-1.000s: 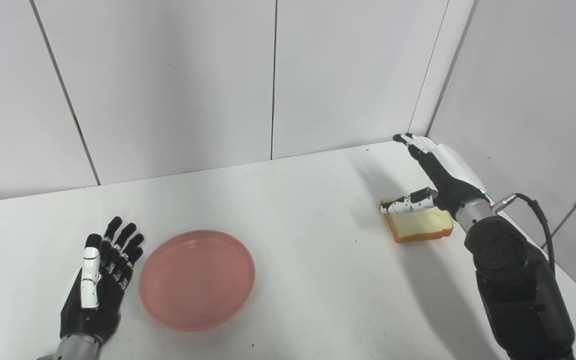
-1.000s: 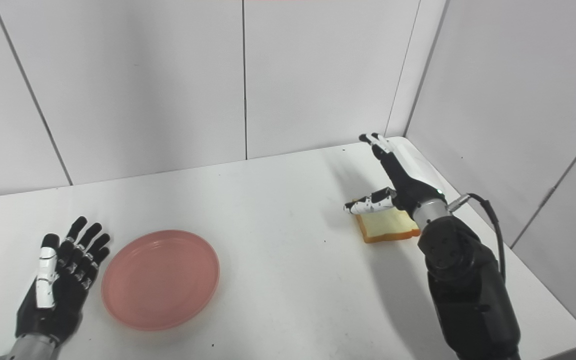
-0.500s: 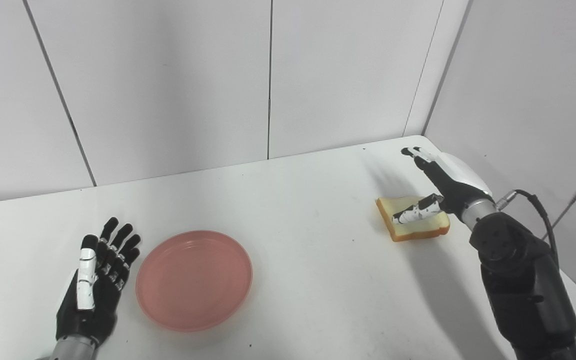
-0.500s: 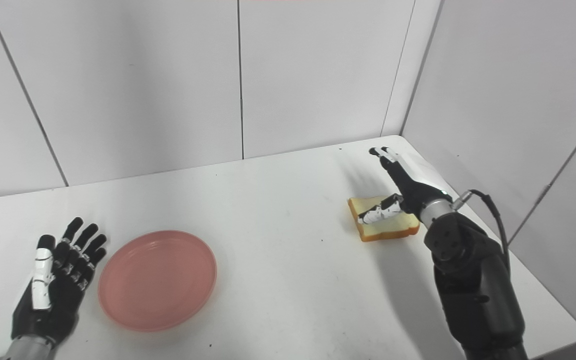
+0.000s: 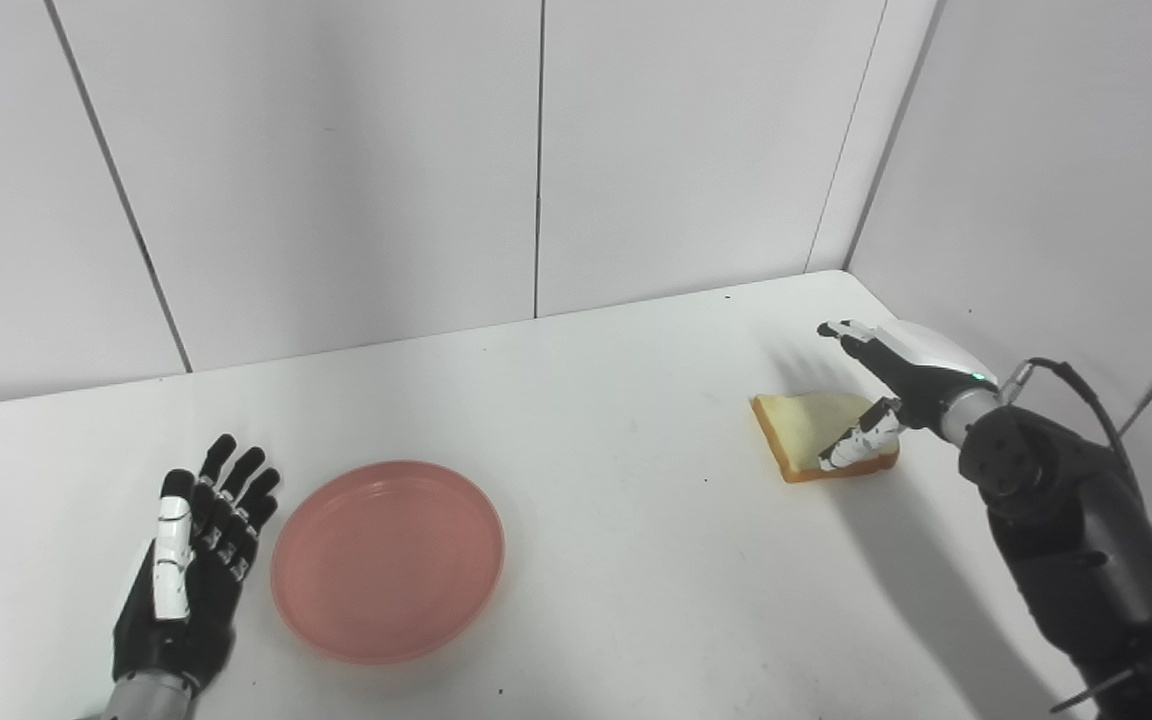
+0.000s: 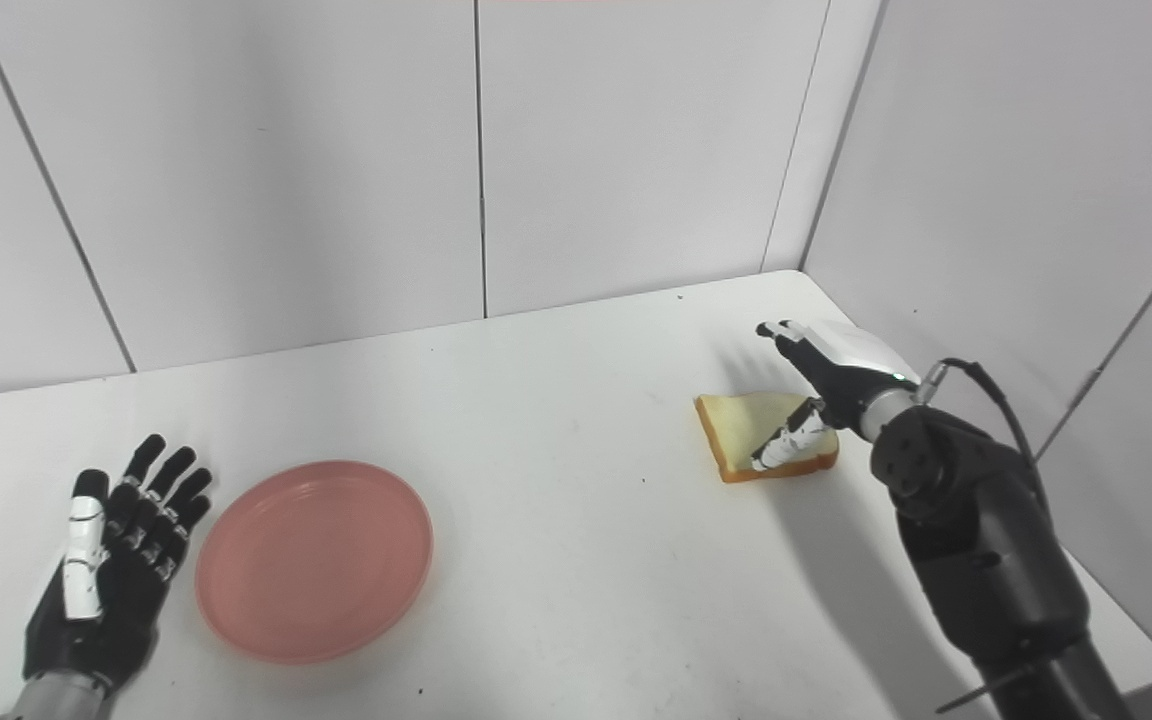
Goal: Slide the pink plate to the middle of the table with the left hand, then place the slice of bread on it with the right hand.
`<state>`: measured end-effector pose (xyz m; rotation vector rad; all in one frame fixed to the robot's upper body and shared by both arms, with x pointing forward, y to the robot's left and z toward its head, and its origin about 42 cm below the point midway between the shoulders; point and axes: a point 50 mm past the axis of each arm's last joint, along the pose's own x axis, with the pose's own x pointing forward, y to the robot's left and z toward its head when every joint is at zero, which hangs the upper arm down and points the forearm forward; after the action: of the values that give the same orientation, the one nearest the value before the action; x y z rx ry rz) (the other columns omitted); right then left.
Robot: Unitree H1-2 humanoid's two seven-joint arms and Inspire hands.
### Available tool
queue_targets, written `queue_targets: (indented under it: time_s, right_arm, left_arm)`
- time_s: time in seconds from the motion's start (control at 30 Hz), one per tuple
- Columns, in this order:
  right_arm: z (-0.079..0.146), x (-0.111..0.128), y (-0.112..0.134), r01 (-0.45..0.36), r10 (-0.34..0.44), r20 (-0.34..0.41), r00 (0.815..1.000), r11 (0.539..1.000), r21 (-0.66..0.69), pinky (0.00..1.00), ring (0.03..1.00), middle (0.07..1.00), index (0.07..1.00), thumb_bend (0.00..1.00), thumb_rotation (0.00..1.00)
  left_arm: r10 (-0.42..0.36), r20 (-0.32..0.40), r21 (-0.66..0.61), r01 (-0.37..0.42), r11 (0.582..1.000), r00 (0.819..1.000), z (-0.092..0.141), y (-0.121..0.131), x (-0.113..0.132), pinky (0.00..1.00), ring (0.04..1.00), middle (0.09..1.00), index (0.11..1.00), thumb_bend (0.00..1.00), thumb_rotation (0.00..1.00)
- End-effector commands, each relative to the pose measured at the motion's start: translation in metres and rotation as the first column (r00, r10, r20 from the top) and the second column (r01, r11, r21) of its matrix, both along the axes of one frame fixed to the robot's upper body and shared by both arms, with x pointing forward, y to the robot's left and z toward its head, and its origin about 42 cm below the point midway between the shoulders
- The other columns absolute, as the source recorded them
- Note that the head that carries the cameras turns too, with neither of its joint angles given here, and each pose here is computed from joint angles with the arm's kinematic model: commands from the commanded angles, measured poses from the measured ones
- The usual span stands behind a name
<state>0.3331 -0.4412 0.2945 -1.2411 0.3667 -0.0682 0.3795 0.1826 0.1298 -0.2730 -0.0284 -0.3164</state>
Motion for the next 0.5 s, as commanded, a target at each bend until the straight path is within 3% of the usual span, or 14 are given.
queue_targets:
  time_s: [0.0, 0.3, 0.47]
  right_arm:
    - [0.029, 0.005, -0.003, -0.017, 0.019, 0.053, 0.998, 0.999, -0.049, 1.00, 1.000, 1.000, 0.949, 1.00, 0.08]
    - [0.042, 0.011, -0.011, -0.068, 0.061, -0.048, 0.997, 0.987, -0.147, 1.00, 1.000, 1.000, 0.963, 1.00, 0.17]
    - [0.041, 0.015, -0.015, -0.085, 0.075, -0.068, 0.995, 0.983, -0.161, 1.00, 1.000, 1.000, 0.965, 1.00, 0.19]
  left_arm:
    - [-0.004, 0.018, -0.004, 0.004, 1.000, 1.000, 0.010, -0.002, 0.005, 0.98, 0.939, 0.952, 0.958, 0.69, 0.97]
    - [-0.002, 0.027, 0.011, 0.002, 1.000, 1.000, 0.009, -0.002, 0.006, 0.97, 0.935, 0.950, 0.952, 0.70, 0.97]
    - [-0.006, 0.028, 0.013, 0.005, 1.000, 1.000, 0.008, -0.002, 0.006, 0.97, 0.935, 0.949, 0.953, 0.70, 0.97]
